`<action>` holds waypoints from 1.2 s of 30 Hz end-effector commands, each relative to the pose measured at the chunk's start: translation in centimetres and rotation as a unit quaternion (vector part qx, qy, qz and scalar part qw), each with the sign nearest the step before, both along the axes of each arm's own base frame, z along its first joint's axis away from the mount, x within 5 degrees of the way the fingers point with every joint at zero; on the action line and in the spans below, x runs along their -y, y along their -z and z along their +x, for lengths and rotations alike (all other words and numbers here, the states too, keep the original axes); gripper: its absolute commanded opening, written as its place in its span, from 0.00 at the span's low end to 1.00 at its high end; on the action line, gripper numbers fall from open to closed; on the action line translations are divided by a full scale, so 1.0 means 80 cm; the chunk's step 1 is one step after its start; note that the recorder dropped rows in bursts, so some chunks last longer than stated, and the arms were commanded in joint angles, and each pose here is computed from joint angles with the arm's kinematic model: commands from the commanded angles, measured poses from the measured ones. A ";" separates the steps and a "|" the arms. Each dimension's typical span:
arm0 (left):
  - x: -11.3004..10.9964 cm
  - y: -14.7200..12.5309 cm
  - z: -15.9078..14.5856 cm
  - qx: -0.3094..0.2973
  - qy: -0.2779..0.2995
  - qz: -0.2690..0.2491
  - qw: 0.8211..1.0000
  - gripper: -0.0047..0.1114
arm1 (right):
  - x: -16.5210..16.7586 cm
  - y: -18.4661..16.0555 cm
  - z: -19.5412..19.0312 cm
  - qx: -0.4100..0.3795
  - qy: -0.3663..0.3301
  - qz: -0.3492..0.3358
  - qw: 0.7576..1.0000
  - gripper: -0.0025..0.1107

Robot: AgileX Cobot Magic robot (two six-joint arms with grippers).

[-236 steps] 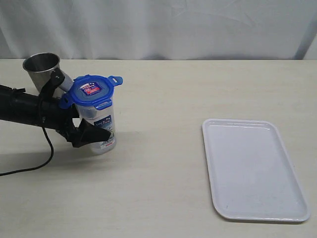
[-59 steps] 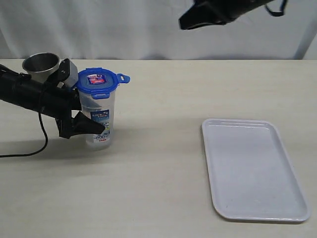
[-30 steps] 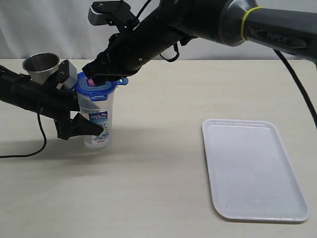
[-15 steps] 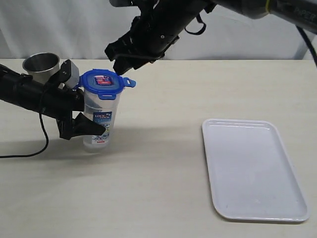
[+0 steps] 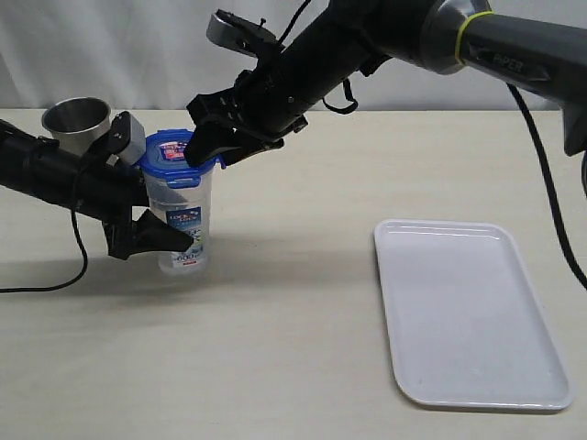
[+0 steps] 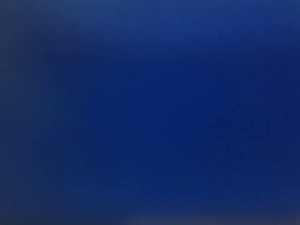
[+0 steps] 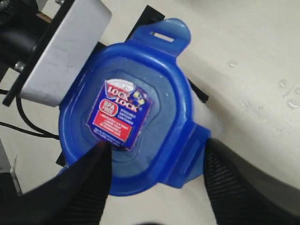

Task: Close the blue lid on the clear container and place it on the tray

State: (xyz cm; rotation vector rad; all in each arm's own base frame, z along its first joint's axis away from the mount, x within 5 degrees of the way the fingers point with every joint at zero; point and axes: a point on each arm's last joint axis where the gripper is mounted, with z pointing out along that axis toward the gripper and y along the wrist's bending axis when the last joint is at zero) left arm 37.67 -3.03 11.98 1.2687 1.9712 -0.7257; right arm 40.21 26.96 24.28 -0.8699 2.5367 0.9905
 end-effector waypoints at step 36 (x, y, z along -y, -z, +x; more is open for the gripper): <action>0.003 -0.009 0.004 0.015 0.001 -0.018 1.000 0.04 | 0.031 -0.047 -0.003 0.139 -0.147 0.042 0.978 0.58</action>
